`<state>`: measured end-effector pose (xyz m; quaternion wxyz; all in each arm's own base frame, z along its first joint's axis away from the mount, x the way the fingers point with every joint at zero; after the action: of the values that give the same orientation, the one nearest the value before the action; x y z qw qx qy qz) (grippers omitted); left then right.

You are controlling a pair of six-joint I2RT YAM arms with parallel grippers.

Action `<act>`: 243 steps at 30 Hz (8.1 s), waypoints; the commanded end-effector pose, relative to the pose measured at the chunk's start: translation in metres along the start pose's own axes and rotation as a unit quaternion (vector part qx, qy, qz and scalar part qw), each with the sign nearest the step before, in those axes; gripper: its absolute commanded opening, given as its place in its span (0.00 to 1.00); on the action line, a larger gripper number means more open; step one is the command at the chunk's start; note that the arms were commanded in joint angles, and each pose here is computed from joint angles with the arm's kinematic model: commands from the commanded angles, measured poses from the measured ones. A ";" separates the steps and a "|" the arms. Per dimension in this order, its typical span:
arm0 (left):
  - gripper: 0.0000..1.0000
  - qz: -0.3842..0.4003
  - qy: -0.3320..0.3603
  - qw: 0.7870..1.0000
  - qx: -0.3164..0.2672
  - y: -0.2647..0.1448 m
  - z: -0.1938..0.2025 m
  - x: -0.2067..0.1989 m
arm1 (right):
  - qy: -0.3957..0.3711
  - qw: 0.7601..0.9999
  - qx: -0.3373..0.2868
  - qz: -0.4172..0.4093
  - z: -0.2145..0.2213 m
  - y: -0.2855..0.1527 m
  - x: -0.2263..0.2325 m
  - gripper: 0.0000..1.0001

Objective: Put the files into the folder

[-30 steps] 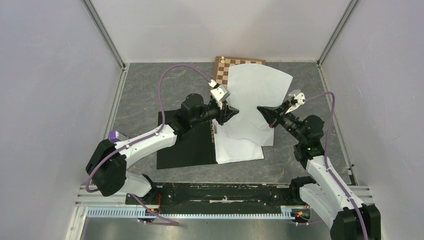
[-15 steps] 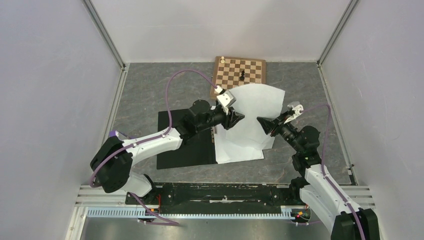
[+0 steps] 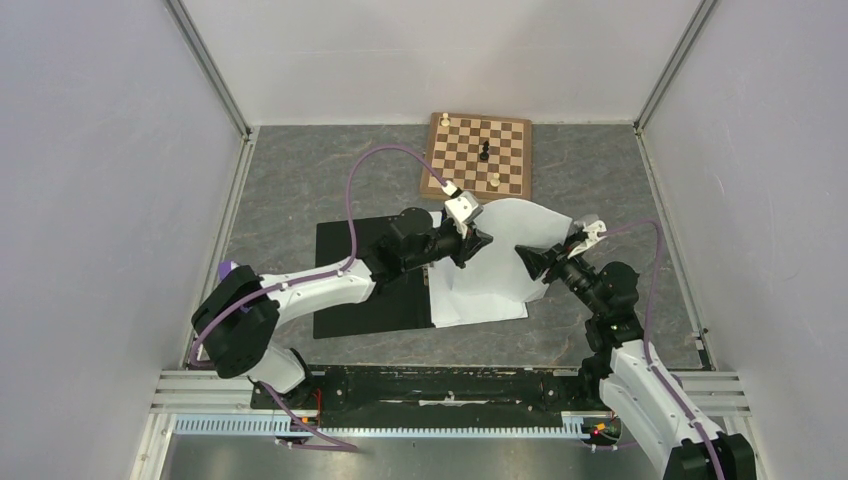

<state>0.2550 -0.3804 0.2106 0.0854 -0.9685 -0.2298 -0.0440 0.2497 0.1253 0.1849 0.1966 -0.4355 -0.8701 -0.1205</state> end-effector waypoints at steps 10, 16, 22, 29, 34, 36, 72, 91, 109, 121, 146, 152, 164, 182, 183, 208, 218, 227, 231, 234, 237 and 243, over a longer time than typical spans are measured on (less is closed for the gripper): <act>0.02 0.038 -0.011 0.997 -0.070 -0.026 -0.091 0.003 | -0.043 0.994 0.009 -0.099 -0.066 0.008 0.059 0.55; 0.02 0.095 -0.051 0.988 -0.112 -0.060 -0.126 0.021 | -0.036 0.987 -0.005 -0.156 -0.089 0.003 0.089 0.58; 0.02 0.110 -0.060 0.983 -0.130 -0.074 -0.141 0.027 | -0.023 0.983 -0.002 -0.182 -0.100 0.007 0.101 0.58; 0.02 0.094 -0.094 0.985 -0.109 -0.066 -0.131 0.035 | 0.027 0.986 0.010 -0.167 -0.105 0.018 0.098 0.35; 0.05 0.032 -0.179 0.982 -0.055 -0.052 -0.107 0.050 | 0.069 0.991 0.058 -0.097 -0.100 0.034 0.076 0.03; 0.08 0.000 -0.221 0.975 -0.019 -0.044 -0.089 0.057 | 0.092 0.991 0.088 -0.053 -0.087 0.041 0.060 0.00; 0.53 -0.281 -0.344 0.854 0.273 -0.090 0.105 0.110 | 0.104 0.922 0.296 0.227 0.090 0.093 -0.058 0.00; 0.06 -0.263 -0.440 0.804 0.303 -0.081 0.167 0.104 | 0.054 0.929 0.329 0.160 0.104 0.105 -0.028 0.00; 0.02 -0.254 -0.452 0.797 0.311 -0.069 0.176 0.101 | 0.094 0.921 0.314 0.213 0.110 0.097 -0.034 0.00; 0.02 -0.249 -0.452 0.797 0.314 -0.069 0.176 0.100 | 0.094 0.921 0.314 0.213 0.110 0.097 -0.033 0.24; 0.02 -0.256 -0.416 0.801 0.347 -0.065 0.180 0.112 | 0.050 0.908 0.288 0.301 0.079 0.066 -0.072 0.91; 0.02 -0.252 -0.412 0.798 0.362 -0.056 0.190 0.115 | 0.056 0.912 0.285 0.289 0.079 0.066 -0.072 0.91; 0.02 -0.243 -0.410 0.792 0.381 -0.051 0.203 0.109 | 0.077 0.910 0.288 0.290 0.096 0.056 -0.076 0.90; 0.02 -0.240 -0.408 0.792 0.384 -0.051 0.203 0.107 | 0.104 0.909 0.302 0.269 0.117 0.059 -0.075 0.90; 0.02 -0.240 -0.408 0.793 0.385 -0.051 0.203 0.107 | 0.105 0.909 0.302 0.268 0.118 0.060 -0.075 0.90; 0.02 -0.225 -0.408 0.796 0.387 -0.048 0.204 0.103 | 0.092 0.901 0.321 0.276 0.129 0.059 -0.077 0.90; 0.02 -0.209 -0.405 0.799 0.392 -0.045 0.203 0.091 | 0.078 0.899 0.328 0.280 0.129 0.058 -0.076 0.90; 0.02 -0.191 -0.400 0.803 0.399 -0.038 0.203 0.065 | 0.080 0.889 0.342 0.294 0.138 0.036 -0.076 0.90; 0.02 -0.189 -0.400 0.803 0.399 -0.038 0.205 0.057 | 0.083 0.887 0.345 0.296 0.141 0.026 -0.073 0.90; 0.02 -0.191 -0.398 0.803 0.400 -0.038 0.205 0.055 | 0.079 0.885 0.344 0.305 0.143 0.018 -0.075 0.90; 0.02 -0.193 -0.396 0.804 0.399 -0.038 0.204 0.056 | 0.074 0.882 0.343 0.316 0.142 0.014 -0.078 0.90; 0.02 -0.197 -0.385 0.807 0.402 -0.038 0.202 0.061 | 0.048 0.881 0.332 0.334 0.128 0.019 -0.084 0.92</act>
<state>0.3158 -0.2827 0.0365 0.3326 -0.7250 -0.4391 0.4134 0.2900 0.1337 0.0381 0.3980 -0.5951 -0.6702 0.1955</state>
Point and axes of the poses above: each gripper's point midway between its finger pads, its own y axis out along the fingers, its own x axis along the line the jaws close on, z = x × y, the point moved 2 cm from there along -y, back along the fingers, and after that the axes turned 13 degrees about y, right-handed, at the moved point
